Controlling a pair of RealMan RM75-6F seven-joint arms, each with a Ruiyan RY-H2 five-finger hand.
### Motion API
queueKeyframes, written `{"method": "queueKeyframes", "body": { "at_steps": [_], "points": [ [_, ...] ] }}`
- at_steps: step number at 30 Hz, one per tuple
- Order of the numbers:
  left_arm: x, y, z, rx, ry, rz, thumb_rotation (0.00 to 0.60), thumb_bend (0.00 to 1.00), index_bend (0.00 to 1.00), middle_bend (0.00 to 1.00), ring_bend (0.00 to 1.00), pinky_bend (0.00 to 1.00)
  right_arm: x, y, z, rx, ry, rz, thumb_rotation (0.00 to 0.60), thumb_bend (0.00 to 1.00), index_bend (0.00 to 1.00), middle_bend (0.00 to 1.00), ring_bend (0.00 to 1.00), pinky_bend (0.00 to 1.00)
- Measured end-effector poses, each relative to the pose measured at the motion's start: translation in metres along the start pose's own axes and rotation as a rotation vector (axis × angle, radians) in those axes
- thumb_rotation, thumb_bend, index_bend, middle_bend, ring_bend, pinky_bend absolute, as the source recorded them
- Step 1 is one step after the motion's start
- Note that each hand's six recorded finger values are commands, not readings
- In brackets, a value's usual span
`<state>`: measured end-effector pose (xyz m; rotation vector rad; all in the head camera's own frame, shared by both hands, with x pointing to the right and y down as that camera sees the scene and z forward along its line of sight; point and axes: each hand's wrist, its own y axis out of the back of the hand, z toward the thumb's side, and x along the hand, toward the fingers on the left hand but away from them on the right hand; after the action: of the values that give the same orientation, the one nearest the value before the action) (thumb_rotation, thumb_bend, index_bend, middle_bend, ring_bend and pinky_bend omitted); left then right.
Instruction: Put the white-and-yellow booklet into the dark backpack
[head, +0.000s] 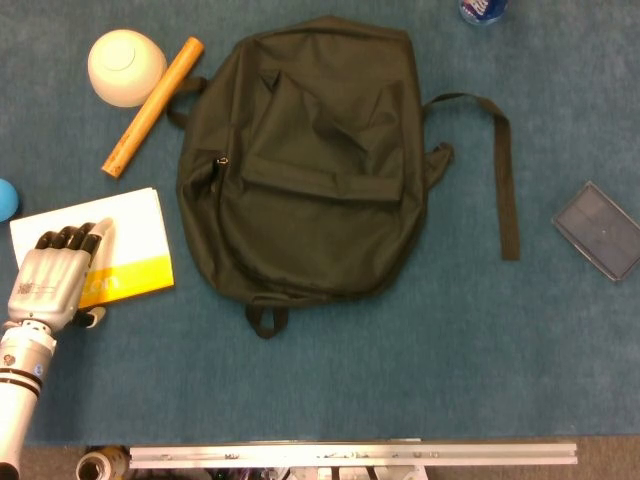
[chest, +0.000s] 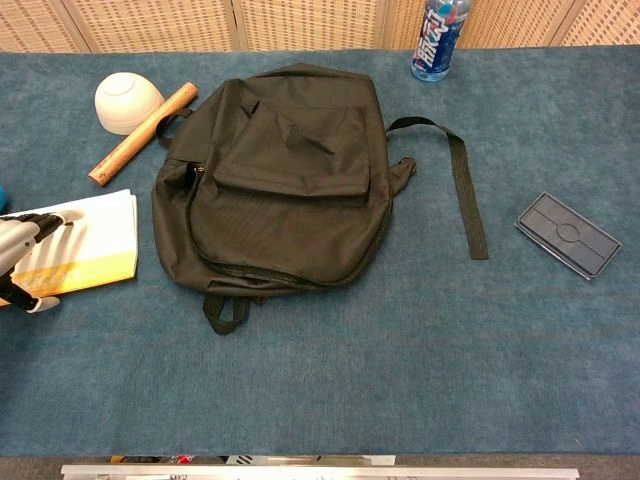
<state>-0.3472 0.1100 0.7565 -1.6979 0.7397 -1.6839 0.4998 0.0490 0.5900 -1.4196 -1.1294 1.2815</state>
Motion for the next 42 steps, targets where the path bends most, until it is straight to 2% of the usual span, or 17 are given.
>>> {"method": "queueKeyframes", "body": {
  "at_steps": [17,21,31,42],
  "points": [
    [0.010,-0.005,0.003,-0.002,0.010,-0.004,0.600,0.17,0.02,0.13,0.12,0.13,0.005,0.001,-0.007,-0.008,-0.018,0.000,0.600,0.09,0.24,0.29,0.13,0.19],
    [0.011,-0.005,0.004,-0.010,0.011,-0.008,0.600,0.17,0.02,0.13,0.12,0.13,0.007,0.001,-0.009,-0.010,-0.024,0.000,0.600,0.09,0.24,0.29,0.13,0.22],
    [0.015,0.000,0.003,-0.047,0.015,0.000,0.600,0.17,0.02,0.15,0.12,0.13,0.008,0.000,-0.010,-0.012,-0.030,0.003,0.600,0.09,0.24,0.29,0.13,0.22],
    [0.023,0.005,-0.006,-0.123,0.037,0.038,0.600,0.34,0.12,0.23,0.16,0.13,0.009,0.000,-0.008,-0.016,-0.030,0.003,0.600,0.08,0.24,0.29,0.13,0.22]
  ]
}}
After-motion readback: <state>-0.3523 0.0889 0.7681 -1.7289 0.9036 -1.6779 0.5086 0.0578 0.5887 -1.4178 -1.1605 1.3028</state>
